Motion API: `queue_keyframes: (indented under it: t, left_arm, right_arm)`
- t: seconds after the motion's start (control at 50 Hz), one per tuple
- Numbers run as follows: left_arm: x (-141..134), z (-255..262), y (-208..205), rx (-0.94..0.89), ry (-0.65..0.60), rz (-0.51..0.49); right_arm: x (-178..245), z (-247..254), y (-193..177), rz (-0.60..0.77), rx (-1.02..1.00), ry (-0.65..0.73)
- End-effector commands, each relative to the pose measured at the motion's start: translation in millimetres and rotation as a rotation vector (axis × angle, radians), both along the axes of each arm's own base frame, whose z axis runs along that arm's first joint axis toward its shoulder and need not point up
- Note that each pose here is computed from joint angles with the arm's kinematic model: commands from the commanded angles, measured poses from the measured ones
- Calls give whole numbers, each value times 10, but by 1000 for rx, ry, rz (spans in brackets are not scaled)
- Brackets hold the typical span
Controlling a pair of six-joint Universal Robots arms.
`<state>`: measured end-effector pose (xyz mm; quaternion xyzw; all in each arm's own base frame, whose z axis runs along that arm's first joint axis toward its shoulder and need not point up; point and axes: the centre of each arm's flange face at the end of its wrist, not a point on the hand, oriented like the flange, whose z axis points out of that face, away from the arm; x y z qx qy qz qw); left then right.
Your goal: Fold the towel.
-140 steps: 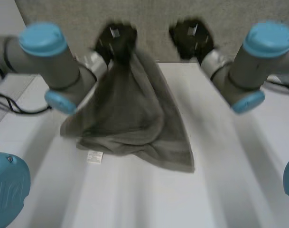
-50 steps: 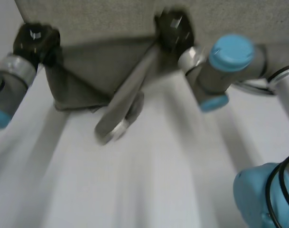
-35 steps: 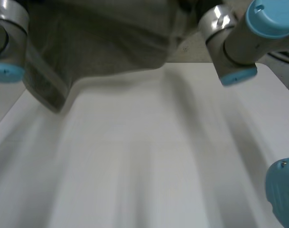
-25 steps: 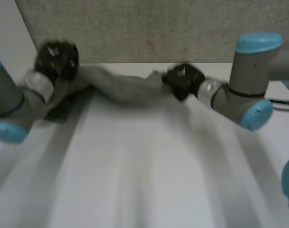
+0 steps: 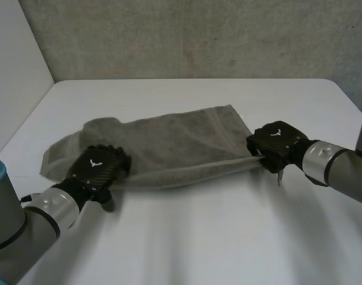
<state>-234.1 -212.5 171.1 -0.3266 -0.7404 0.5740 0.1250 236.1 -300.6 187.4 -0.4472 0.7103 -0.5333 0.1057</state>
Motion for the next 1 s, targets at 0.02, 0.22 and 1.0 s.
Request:
queue_keyframes:
  t: [0.02,0.22,1.0]
  left_arm:
    - [-91,159,149,36,91,-24]
    - [-63,536,-522,-145,151,50]
    - [-313,-399,-1471,71,-170,7]
  right_arm:
    - [-186,-88,46,-25,-1,68]
    - [-304,-259,96,-18,-30,142]
    - [-429,-412,-30,-68,-95,153]
